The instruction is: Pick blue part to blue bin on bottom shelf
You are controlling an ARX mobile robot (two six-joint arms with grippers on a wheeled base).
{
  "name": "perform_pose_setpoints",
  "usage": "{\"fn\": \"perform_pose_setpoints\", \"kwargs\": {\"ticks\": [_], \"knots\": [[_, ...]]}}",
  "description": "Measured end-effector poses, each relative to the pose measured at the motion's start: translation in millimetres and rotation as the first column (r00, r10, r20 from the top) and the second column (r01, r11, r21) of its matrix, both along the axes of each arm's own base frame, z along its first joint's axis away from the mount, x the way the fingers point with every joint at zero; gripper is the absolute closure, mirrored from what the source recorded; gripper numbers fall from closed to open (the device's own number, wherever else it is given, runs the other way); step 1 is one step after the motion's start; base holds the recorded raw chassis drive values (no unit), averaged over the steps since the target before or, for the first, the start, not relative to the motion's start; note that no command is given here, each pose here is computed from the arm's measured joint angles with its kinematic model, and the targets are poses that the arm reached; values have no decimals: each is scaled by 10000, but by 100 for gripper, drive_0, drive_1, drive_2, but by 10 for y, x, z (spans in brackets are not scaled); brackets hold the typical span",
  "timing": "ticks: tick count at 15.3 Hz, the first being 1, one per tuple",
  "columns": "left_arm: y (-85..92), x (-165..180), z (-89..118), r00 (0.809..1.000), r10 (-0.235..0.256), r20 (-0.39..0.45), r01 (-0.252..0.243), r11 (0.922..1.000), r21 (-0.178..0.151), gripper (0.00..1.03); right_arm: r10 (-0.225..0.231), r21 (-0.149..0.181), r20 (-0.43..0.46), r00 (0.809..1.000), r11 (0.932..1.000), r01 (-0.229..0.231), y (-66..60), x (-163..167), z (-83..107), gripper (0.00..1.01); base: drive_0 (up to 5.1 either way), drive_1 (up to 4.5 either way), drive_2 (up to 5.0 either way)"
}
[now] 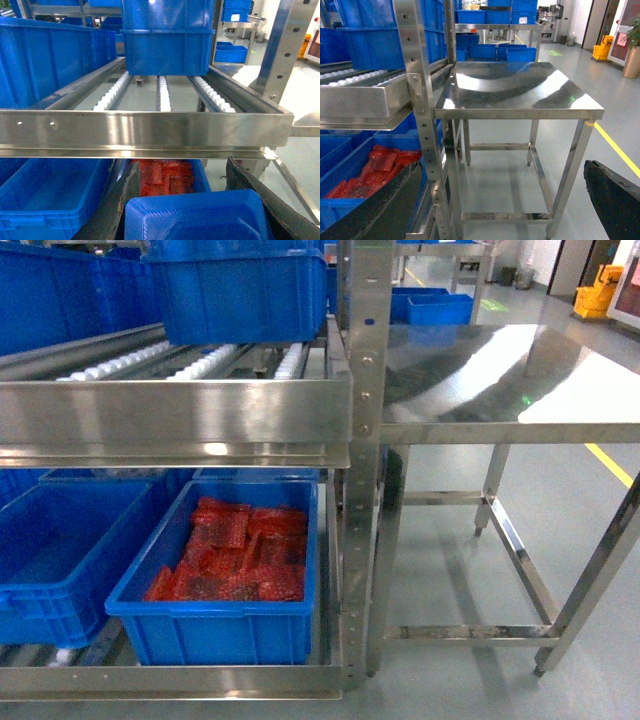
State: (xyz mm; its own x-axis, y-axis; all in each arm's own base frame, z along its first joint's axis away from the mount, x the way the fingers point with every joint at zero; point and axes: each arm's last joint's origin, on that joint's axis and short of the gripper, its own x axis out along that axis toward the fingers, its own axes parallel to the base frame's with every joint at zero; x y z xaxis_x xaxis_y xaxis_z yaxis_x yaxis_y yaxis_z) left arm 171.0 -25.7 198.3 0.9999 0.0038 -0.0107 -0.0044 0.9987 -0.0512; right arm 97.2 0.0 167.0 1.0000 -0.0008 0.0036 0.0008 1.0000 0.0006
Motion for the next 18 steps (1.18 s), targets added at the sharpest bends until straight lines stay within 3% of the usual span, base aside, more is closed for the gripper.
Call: {"fn": "perform_pose_setpoints", "kwargs": {"ticks": [18], "knots": [[0,0,0,10000,11,0,-11,10000,0,59,4,-4,31,10000,10000,-4,0,0,3,3,-506,239,239]]}}
